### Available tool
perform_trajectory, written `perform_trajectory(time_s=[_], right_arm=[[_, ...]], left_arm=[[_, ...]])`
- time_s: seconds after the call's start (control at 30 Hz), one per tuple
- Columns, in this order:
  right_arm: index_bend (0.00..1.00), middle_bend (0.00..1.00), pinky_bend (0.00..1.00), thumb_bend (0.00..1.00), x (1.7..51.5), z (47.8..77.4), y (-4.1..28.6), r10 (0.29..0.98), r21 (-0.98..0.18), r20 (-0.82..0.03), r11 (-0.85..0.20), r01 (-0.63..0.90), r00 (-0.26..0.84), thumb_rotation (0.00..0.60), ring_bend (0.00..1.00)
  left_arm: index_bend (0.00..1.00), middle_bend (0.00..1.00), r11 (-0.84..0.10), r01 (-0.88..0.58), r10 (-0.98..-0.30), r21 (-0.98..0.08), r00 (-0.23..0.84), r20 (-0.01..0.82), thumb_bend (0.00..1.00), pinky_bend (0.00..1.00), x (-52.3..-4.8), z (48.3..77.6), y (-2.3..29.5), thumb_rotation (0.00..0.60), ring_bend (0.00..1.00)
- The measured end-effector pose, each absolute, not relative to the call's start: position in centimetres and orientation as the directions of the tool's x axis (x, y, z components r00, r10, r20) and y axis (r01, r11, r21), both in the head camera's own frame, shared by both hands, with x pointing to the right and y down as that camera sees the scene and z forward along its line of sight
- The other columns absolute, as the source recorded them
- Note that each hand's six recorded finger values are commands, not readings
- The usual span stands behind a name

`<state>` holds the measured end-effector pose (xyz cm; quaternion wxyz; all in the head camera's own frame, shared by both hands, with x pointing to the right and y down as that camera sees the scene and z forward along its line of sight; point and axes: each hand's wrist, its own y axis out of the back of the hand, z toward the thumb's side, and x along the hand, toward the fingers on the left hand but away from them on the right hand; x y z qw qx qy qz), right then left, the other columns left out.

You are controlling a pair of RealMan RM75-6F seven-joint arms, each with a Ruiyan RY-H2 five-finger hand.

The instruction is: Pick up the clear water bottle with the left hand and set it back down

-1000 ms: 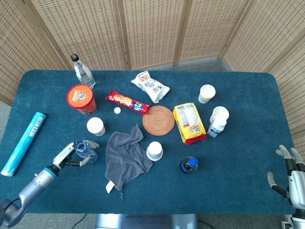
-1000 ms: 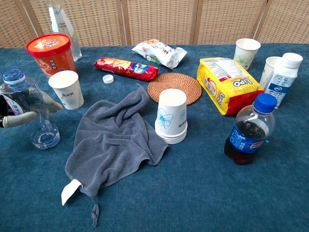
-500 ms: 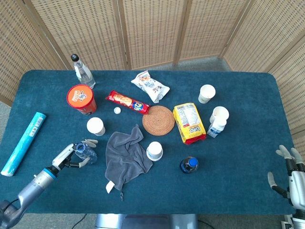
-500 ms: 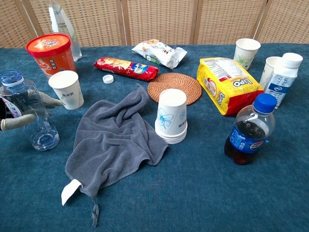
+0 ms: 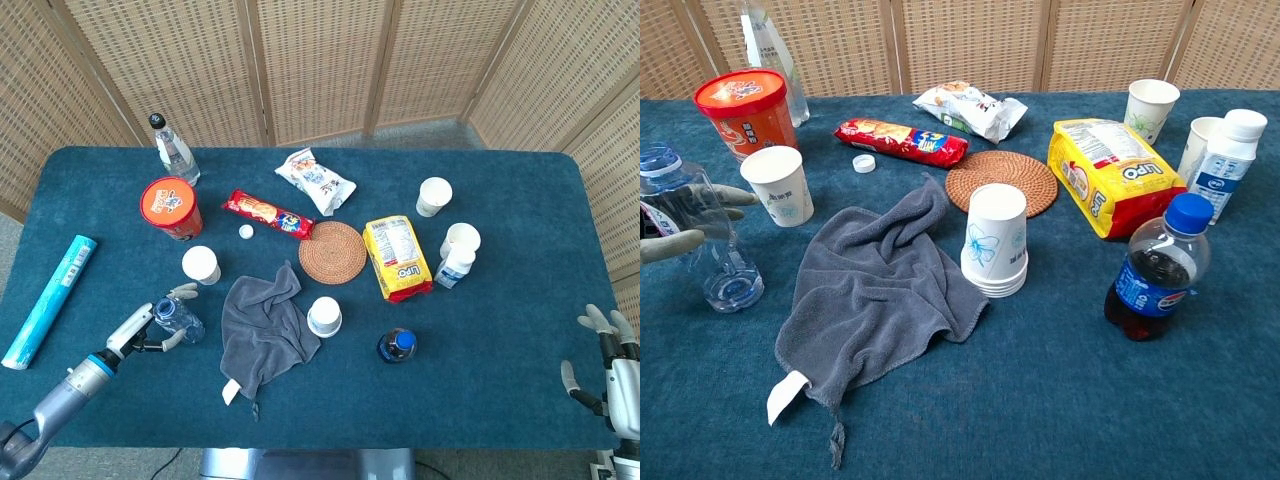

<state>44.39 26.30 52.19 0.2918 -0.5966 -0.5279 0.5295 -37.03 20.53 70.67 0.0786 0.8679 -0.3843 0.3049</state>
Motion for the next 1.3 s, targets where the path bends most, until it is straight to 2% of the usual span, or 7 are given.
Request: perform_trajectory(time_s=[0.27,0.4,0.9,1.3], right_arm=[[0.00,0.26,0.20,0.46,44.4,52.0,26.4,0.941,-0.909,-0.316,-0.266,0.322,-0.116,0.600,0.00],[0.00,0.26,0.18,0.46,44.3,52.0,26.4,0.942,-0.907,-0.315,-0.264,0.327,-0.114,0.600,0.00],[0.00,0.25,0.15,0.46,43.9,52.3,26.1,0.943,-0.899,-0.318,-0.269,0.345,-0.094,0.600,0.00],[0.00,0.25,0.15,0.46,43.4,52.9,25.6,0.942,-0.895,-0.325,-0.281,0.346,-0.077,0.600,0.00]], left_arm=[[0.05,0.00,-0.705,-0.699,-0.613,-0.116,0.519,0.596,0.42,0.01,-37.3,70.4,20.7,0.443,0.00],[0.00,0.00,-0.710,-0.693,-0.612,-0.126,0.518,0.597,0.40,0.00,-37.4,70.2,20.8,0.408,0.00],[0.00,0.00,-0.706,-0.690,-0.629,-0.159,0.508,0.589,0.40,0.00,-38.7,68.2,21.0,0.386,0.00],[0.00,0.00,-0.709,-0.673,-0.642,-0.212,0.490,0.590,0.39,0.00,-40.8,64.8,20.9,0.386,0.00]])
